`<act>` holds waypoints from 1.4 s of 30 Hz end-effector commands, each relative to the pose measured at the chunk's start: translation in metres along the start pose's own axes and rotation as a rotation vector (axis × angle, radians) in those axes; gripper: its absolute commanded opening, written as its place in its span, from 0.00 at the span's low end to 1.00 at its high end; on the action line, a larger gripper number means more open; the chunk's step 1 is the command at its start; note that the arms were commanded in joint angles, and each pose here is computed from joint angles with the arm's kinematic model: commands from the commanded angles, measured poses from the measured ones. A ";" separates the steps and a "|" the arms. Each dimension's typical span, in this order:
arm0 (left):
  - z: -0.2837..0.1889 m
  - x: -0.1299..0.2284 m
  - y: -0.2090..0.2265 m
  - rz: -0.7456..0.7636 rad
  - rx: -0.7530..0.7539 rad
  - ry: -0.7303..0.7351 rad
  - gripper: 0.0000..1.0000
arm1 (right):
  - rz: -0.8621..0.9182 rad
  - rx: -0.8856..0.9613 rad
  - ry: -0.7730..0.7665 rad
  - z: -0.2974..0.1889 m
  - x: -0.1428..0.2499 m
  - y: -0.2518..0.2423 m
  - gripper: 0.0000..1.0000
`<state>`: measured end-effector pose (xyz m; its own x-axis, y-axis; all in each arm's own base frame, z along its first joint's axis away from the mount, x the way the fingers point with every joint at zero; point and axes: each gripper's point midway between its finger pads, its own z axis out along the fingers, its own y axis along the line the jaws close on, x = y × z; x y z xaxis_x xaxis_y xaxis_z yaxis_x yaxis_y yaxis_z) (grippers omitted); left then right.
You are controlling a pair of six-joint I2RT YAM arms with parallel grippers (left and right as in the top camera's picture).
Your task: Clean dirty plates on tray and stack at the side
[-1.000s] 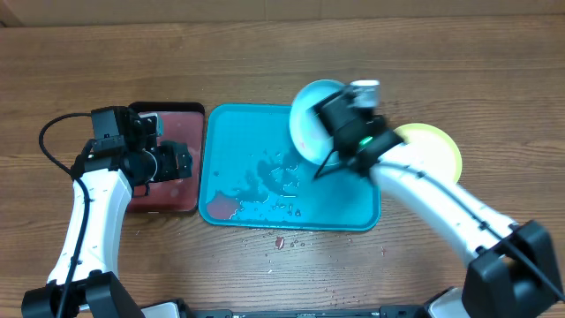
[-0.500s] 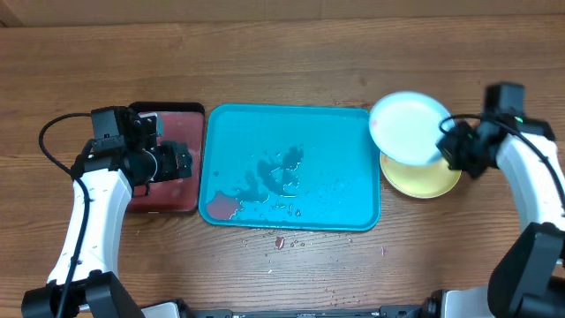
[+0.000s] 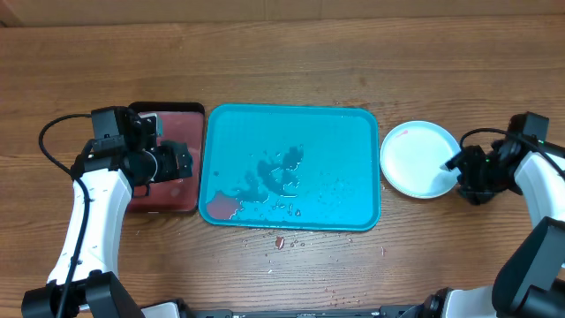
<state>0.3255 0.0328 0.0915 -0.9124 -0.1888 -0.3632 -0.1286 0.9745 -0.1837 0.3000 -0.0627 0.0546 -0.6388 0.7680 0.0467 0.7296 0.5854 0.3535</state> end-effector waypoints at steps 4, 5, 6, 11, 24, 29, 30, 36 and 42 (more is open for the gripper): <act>-0.011 0.006 -0.005 -0.040 0.013 0.046 1.00 | -0.443 -0.341 0.067 -0.007 0.039 0.092 0.77; -0.014 0.007 -0.006 -0.043 0.013 0.055 1.00 | -0.508 -0.351 0.063 -0.006 0.045 0.103 0.78; -0.017 0.007 -0.007 -0.050 0.012 0.067 1.00 | -0.570 -0.349 0.062 -0.005 0.052 0.113 0.80; -0.036 0.027 -0.010 -0.075 0.005 0.180 1.00 | -0.753 -0.156 0.028 0.003 0.078 0.128 0.96; -0.083 0.062 -0.035 0.043 0.102 -0.035 1.00 | -0.889 0.011 -0.124 -0.031 0.123 0.122 1.00; -0.110 0.065 -0.042 0.146 0.101 -0.299 1.00 | -0.945 -0.135 -0.301 -0.075 0.140 0.123 1.00; -0.115 0.067 -0.043 0.153 0.101 -0.343 1.00 | -0.954 -0.171 -0.339 -0.084 0.143 0.122 1.00; -0.136 0.081 -0.046 0.143 0.105 -0.508 1.00 | -0.955 -0.332 -0.580 -0.140 0.151 0.108 1.00; -0.141 0.083 -0.047 0.149 0.104 -0.529 1.00 | -0.955 -0.403 -0.654 -0.167 0.159 0.103 1.00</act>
<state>0.2019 -0.0083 0.2014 -0.5898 -0.0981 -0.8016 0.0429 0.9874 -0.1524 0.2360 0.0788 0.2552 -0.5562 0.1223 -0.8220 -0.1776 0.9488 0.2613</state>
